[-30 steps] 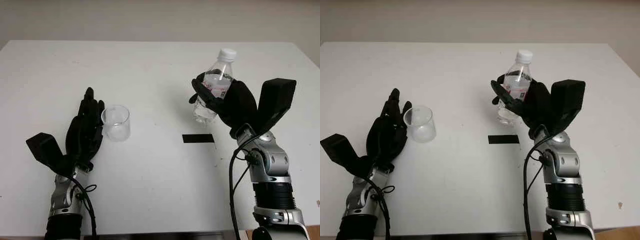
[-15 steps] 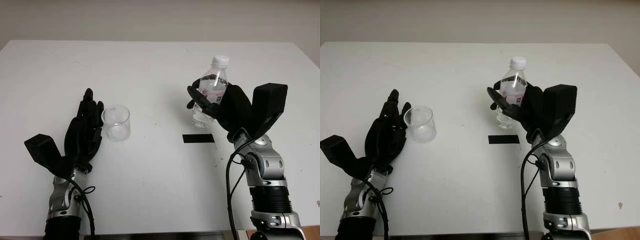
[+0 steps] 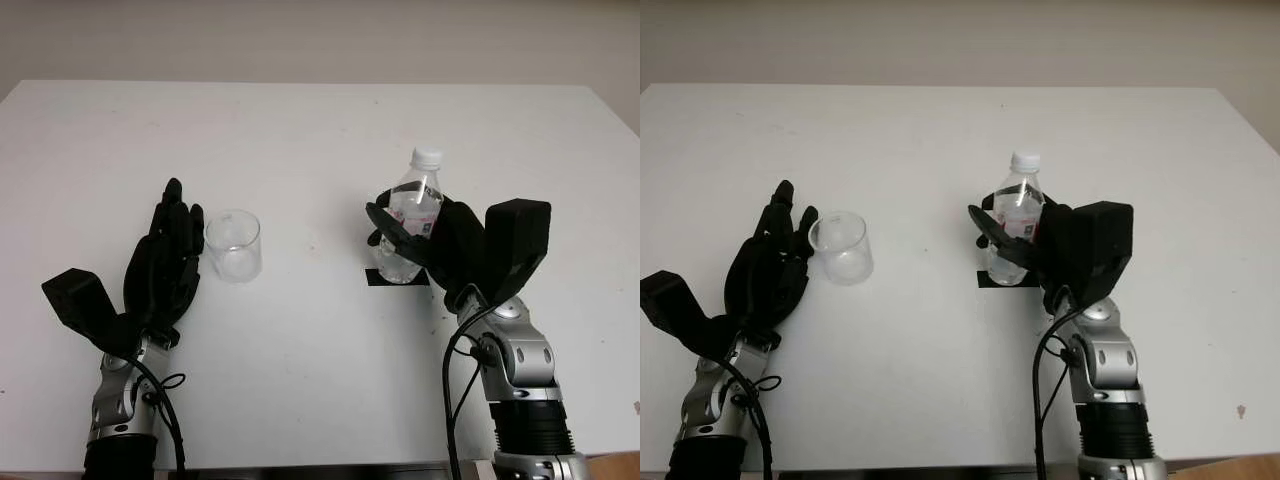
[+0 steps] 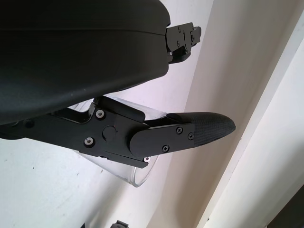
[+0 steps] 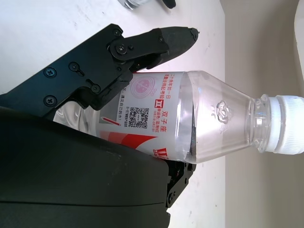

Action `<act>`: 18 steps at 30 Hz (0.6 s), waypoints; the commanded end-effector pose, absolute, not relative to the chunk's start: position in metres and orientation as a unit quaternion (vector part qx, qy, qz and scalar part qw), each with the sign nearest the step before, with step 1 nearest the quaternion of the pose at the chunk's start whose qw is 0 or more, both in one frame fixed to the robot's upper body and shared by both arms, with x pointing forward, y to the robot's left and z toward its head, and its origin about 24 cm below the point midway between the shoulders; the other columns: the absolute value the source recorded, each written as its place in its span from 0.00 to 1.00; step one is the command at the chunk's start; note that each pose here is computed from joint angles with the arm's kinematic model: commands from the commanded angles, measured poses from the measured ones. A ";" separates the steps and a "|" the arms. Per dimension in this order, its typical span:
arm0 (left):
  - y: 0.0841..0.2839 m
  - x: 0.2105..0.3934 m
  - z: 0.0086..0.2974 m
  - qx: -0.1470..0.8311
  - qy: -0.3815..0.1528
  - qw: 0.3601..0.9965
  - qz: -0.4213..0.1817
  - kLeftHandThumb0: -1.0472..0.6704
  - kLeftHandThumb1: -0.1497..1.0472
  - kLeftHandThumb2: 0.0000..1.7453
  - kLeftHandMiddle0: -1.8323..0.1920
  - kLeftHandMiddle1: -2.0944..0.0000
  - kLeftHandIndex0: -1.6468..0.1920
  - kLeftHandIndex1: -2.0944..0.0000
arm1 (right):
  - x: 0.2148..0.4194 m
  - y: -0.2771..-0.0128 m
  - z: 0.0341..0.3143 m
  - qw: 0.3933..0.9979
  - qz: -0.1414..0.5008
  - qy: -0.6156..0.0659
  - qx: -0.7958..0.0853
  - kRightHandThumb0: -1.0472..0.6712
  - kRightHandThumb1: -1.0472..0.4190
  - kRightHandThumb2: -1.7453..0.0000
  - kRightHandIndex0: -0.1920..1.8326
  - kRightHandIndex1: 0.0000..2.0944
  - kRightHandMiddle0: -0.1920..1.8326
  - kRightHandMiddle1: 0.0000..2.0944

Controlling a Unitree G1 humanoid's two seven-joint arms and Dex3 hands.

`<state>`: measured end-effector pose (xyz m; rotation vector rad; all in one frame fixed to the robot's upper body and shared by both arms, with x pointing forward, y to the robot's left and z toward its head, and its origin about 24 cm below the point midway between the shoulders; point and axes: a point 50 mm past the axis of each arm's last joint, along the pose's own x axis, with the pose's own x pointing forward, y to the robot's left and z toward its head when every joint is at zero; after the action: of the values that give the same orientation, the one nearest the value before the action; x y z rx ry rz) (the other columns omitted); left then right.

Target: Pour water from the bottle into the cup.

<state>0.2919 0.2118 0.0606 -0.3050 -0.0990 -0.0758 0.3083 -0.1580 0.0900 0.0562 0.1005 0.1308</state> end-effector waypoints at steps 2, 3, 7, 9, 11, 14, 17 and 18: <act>0.217 0.289 0.061 -0.146 -0.050 0.987 -0.035 0.18 1.00 0.29 0.98 0.97 0.98 0.97 | 0.306 -0.159 0.095 0.997 0.063 0.031 0.034 0.35 0.00 0.72 0.85 1.00 0.69 1.00; 0.217 0.289 0.061 -0.146 -0.049 0.988 -0.034 0.18 1.00 0.29 0.98 0.97 0.98 0.97 | 0.306 -0.159 0.094 0.997 0.062 0.032 0.035 0.35 0.00 0.72 0.85 1.00 0.68 1.00; 0.217 0.289 0.062 -0.148 -0.049 0.987 -0.032 0.18 1.00 0.28 0.98 0.97 0.98 0.97 | 0.306 -0.162 0.091 0.998 0.048 0.029 0.037 0.35 0.00 0.73 0.84 1.00 0.68 1.00; 0.217 0.289 0.062 -0.145 -0.048 0.988 -0.033 0.18 1.00 0.28 0.98 0.97 0.98 0.97 | 0.307 -0.163 0.091 0.998 0.044 0.024 0.038 0.36 0.00 0.73 0.84 1.00 0.68 1.00; 0.218 0.289 0.062 -0.142 -0.048 0.988 -0.034 0.18 1.00 0.28 0.98 0.97 0.98 0.97 | 0.308 -0.164 0.091 0.998 0.043 0.019 0.039 0.36 0.00 0.73 0.85 1.00 0.69 1.00; 0.218 0.289 0.062 -0.140 -0.048 0.988 -0.034 0.18 1.00 0.28 0.98 0.97 0.98 0.97 | 0.310 -0.164 0.091 0.998 0.042 0.010 0.040 0.36 0.00 0.72 0.87 1.00 0.70 1.00; 0.218 0.288 0.062 -0.140 -0.047 0.988 -0.033 0.18 1.00 0.28 0.98 0.97 0.98 0.97 | 0.311 -0.164 0.090 0.999 0.040 0.005 0.034 0.36 0.00 0.72 0.88 1.00 0.71 1.00; 0.218 0.288 0.062 -0.140 -0.047 0.989 -0.032 0.18 1.00 0.28 0.97 0.97 0.98 0.97 | 0.312 -0.165 0.090 0.999 0.041 0.002 0.030 0.36 0.00 0.72 0.88 1.00 0.72 1.00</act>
<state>0.2917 0.2153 0.0617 -0.2933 -0.0924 -0.0721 0.3085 -0.1654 0.0831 0.0668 0.0438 0.0775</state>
